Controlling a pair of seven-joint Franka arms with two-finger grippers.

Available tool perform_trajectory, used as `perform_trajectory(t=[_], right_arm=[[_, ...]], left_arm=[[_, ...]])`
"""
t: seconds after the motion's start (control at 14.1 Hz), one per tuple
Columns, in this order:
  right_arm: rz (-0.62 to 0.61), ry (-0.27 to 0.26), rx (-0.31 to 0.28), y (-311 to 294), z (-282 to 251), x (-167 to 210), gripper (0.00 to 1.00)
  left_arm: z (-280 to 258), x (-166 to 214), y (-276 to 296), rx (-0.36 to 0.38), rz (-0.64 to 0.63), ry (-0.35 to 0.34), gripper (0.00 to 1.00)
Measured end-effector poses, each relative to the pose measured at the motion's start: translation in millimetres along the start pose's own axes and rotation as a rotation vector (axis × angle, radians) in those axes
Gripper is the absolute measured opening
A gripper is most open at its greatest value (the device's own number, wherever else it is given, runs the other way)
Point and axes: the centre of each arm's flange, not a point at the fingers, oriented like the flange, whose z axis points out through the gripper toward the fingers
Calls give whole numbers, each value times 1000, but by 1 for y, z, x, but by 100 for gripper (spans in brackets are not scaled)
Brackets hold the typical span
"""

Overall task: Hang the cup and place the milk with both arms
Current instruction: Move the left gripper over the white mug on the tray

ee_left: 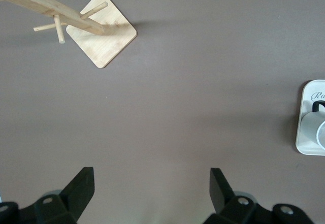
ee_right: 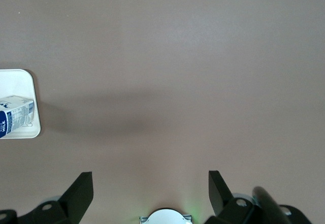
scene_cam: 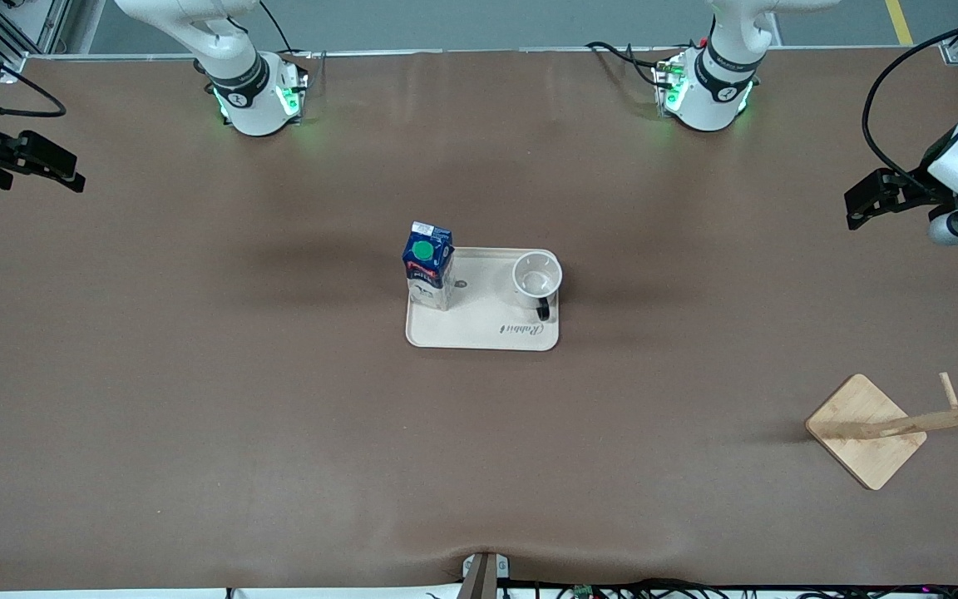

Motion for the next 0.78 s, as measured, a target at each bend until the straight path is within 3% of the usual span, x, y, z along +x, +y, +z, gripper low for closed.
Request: perform_trajectory(t=[0.5, 0.78], right_arm=[[5, -6, 0, 2, 3, 2, 100], [7, -7, 0, 3, 3, 2, 100]], left_arm=[[0, 0, 7, 0, 11, 0, 100], [24, 12, 40, -13, 59, -41, 100]])
